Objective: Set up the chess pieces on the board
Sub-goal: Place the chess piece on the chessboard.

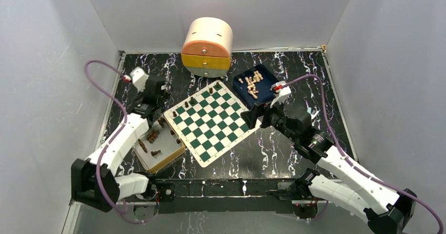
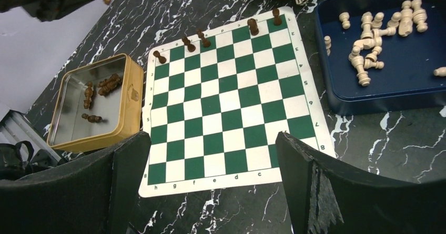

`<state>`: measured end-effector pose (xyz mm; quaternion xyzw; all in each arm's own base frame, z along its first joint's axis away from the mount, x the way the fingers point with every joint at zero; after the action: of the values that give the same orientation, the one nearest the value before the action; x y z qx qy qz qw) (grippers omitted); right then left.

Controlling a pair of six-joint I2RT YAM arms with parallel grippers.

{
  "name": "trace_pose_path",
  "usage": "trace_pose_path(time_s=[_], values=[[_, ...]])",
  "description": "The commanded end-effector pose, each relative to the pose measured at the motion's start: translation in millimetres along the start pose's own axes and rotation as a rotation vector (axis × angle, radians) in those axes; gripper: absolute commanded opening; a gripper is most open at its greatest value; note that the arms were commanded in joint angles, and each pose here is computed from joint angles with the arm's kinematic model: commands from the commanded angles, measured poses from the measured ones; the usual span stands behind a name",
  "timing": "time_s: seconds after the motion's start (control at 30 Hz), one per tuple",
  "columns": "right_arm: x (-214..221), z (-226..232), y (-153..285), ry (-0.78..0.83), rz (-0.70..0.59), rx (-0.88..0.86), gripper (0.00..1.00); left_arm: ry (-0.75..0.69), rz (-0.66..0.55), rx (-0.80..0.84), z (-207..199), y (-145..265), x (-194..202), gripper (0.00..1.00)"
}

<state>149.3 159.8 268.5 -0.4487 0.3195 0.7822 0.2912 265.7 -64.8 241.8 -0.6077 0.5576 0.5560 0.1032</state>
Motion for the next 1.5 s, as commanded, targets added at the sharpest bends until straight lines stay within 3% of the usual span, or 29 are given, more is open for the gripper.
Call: trace_pose_path(time_s=[0.0, 0.2, 0.47, 0.77, 1.47], values=[[-30.8, 8.3, 16.1, 0.022, -0.124, -0.011, 0.99, -0.236, -0.085, 0.290, -51.1, -6.0, -9.3, 0.00], [-38.2, 8.6, 28.6, 0.034, -0.166, -0.010, 0.99, -0.552, -0.062, 0.515, -107.8, -22.0, 26.9, 0.00], [-47.3, 8.2, 42.3, 0.043, -0.208, 0.009, 0.99, -0.779, -0.064, 0.757, -155.4, -34.1, 91.8, 0.00], [-53.5, 9.8, 47.6, 0.063, -0.215, 0.009, 0.99, -0.804, -0.093, 0.914, -166.3, -42.3, 147.9, 0.00], [-52.4, 9.2, 44.7, 0.065, -0.209, 0.014, 0.99, -0.932, -0.139, 0.893, -160.4, -75.9, 184.1, 0.00]])
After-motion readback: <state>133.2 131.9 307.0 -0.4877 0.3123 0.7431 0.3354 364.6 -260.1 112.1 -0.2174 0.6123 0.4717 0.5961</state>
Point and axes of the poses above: each gripper's point midway between its finger pads, its own y axis back along the fingers, its own z axis along the line the jaws close on, x = y × z, the point moved 10 cm from there along y, back along the fingers, and after that the axes turned 3 degrees about -y, right-handed, at the moved point
